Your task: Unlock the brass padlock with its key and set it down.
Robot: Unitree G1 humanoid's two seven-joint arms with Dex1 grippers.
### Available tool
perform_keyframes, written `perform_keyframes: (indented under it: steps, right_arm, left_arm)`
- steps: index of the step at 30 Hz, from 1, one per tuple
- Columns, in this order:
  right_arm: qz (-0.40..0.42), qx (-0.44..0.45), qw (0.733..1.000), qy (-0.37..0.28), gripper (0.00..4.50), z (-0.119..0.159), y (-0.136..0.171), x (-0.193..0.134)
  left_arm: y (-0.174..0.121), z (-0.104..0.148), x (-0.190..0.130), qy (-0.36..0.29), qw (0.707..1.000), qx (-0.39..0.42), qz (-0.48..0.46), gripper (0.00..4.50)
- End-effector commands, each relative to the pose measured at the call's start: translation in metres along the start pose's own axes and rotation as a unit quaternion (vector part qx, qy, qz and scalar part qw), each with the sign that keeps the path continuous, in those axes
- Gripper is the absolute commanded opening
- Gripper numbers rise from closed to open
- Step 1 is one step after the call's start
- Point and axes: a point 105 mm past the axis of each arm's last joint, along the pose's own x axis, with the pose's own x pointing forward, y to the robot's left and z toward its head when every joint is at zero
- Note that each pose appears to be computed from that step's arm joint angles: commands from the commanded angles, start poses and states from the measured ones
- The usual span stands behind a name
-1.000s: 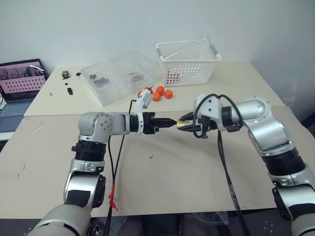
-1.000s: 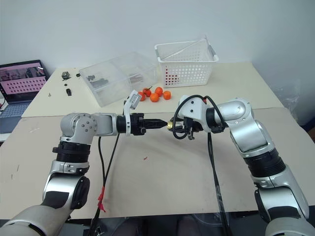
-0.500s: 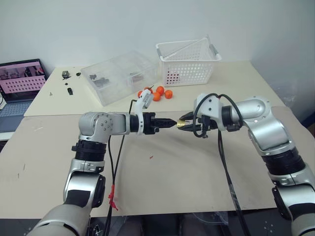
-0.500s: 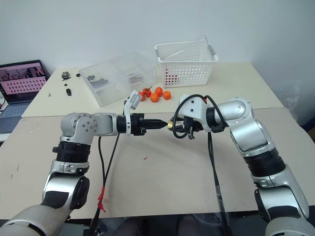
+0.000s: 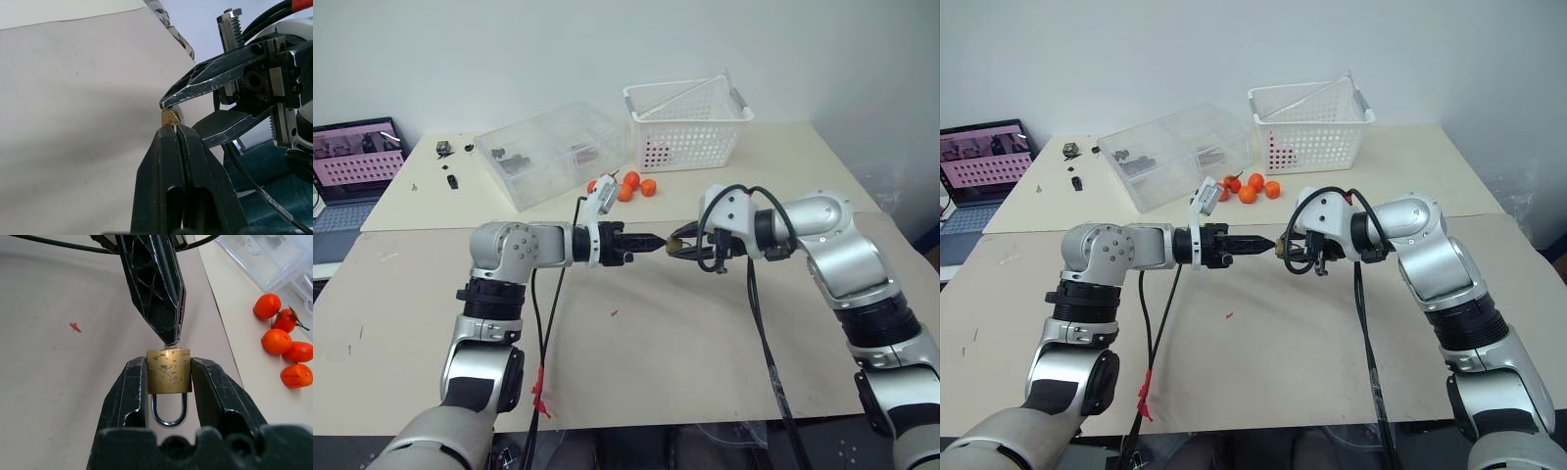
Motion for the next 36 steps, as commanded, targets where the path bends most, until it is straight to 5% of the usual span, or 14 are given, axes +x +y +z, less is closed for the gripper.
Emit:
perform_keyframes:
  steps: [1, 9, 18, 25, 30, 32, 36]
  right_arm:
    - [-0.016, -0.029, 0.999, -0.014, 0.91, 0.015, -0.008, -0.009]
    - [-0.015, -0.03, 0.999, -0.016, 0.91, 0.017, -0.007, -0.009]
    - [-0.014, -0.03, 0.999, -0.017, 0.91, 0.018, -0.006, -0.01]
    - [-0.012, -0.03, 0.999, -0.017, 0.91, 0.018, -0.005, -0.009]
    - [-0.009, -0.03, 0.999, -0.014, 0.91, 0.017, -0.005, -0.009]
    - [-0.009, -0.03, 0.999, -0.011, 0.91, 0.016, -0.005, -0.009]
    - [-0.008, -0.029, 1.0, -0.01, 0.91, 0.016, -0.005, -0.009]
  left_arm:
    - [-0.002, 0.015, -0.006, -0.007, 0.998, 0.067, 0.016, 0.03]
    - [-0.011, 0.027, -0.013, -0.009, 0.971, 0.236, -0.021, 0.03]
    - [-0.013, 0.027, -0.014, -0.008, 0.943, 0.329, -0.045, 0.03]
    - [0.007, 0.005, -0.01, 0.05, 0.994, 0.102, 0.001, 0.03]
    - [-0.021, 0.031, -0.01, 0.007, 0.998, -0.036, -0.053, 2.04]
    - [-0.017, 0.042, -0.012, -0.016, 0.996, -0.072, -0.041, 2.48]
    - [-0.009, 0.048, -0.013, -0.035, 0.992, -0.12, -0.017, 2.48]
